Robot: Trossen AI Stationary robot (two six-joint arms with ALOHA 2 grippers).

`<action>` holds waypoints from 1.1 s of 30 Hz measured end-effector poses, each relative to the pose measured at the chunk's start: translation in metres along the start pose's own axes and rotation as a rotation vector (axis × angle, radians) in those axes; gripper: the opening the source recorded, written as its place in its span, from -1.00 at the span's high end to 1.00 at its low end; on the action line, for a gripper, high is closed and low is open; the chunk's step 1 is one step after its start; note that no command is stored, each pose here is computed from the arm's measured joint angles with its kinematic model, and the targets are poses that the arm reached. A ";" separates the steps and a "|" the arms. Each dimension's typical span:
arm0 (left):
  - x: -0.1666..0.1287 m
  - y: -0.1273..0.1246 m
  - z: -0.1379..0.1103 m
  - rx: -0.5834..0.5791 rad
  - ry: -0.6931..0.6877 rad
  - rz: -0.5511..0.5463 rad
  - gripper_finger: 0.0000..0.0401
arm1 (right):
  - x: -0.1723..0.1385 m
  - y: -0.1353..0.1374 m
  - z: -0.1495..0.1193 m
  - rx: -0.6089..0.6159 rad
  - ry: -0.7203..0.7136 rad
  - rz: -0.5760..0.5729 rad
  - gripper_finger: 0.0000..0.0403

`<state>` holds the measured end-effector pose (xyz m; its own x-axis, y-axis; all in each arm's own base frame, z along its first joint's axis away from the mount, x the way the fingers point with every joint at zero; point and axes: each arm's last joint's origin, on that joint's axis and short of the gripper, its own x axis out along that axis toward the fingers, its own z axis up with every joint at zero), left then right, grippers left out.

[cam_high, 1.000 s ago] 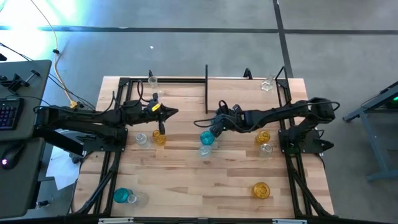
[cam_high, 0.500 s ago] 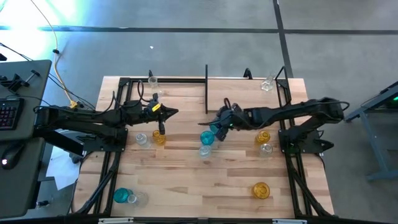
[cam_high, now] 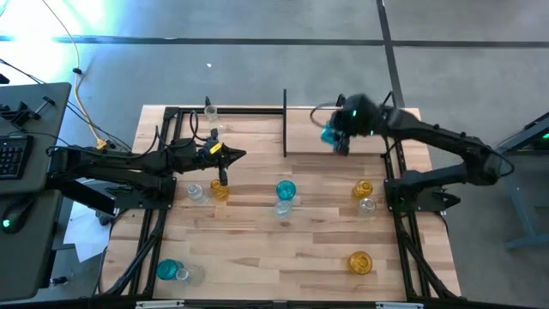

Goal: Sort vases onto shelf
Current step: Put the top blue vase on the shelf

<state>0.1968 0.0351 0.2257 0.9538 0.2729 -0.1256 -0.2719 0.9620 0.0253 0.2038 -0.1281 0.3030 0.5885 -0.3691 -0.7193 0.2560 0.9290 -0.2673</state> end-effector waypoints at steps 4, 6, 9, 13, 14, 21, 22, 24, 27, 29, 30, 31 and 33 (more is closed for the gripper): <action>0.000 0.000 0.000 0.001 0.001 0.000 1.00 | 0.011 -0.036 -0.014 -0.047 -0.001 -0.004 0.15; 0.000 0.000 -0.001 0.002 0.006 0.000 1.00 | 0.015 -0.050 -0.021 -0.065 0.010 -0.009 0.15; 0.000 0.000 -0.001 0.010 0.008 0.001 1.00 | 0.025 -0.066 -0.032 -0.070 0.046 -0.016 0.15; 0.000 0.000 -0.001 0.021 0.009 0.001 1.00 | 0.041 -0.082 -0.045 0.018 0.088 -0.026 0.15; 0.000 0.000 -0.001 0.021 0.009 0.001 1.00 | 0.044 -0.085 -0.047 0.056 0.097 -0.027 0.15; 0.000 0.000 -0.001 0.018 0.009 0.001 1.00 | 0.049 -0.099 -0.052 0.401 0.127 -0.193 0.14; 0.000 0.000 -0.001 0.018 0.009 0.002 1.00 | 0.049 -0.099 -0.052 0.454 0.132 -0.217 0.14; 0.000 0.000 -0.001 0.018 0.009 0.003 1.00 | 0.049 -0.098 -0.051 0.530 0.143 -0.266 0.14; 0.000 0.000 -0.001 0.010 0.009 0.003 1.00 | 0.051 -0.095 -0.049 0.617 0.154 -0.333 0.14; 0.000 0.000 -0.001 0.008 0.009 0.003 1.00 | 0.051 -0.093 -0.048 0.683 0.156 -0.375 0.14; 0.000 0.000 -0.001 0.003 0.009 0.003 1.00 | 0.051 -0.092 -0.048 0.718 0.155 -0.389 0.14; 0.000 0.000 -0.001 0.002 0.009 0.003 1.00 | 0.051 -0.092 -0.047 0.750 0.152 -0.401 0.14; 0.000 0.000 -0.001 0.002 0.009 0.003 1.00 | 0.052 -0.090 -0.046 0.798 0.147 -0.431 0.14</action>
<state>0.1966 0.0352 0.2248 0.9519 0.2754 -0.1342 -0.2743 0.9613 0.0275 0.1755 -0.2300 0.2602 0.2297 -0.6216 -0.7489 0.9164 0.3973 -0.0487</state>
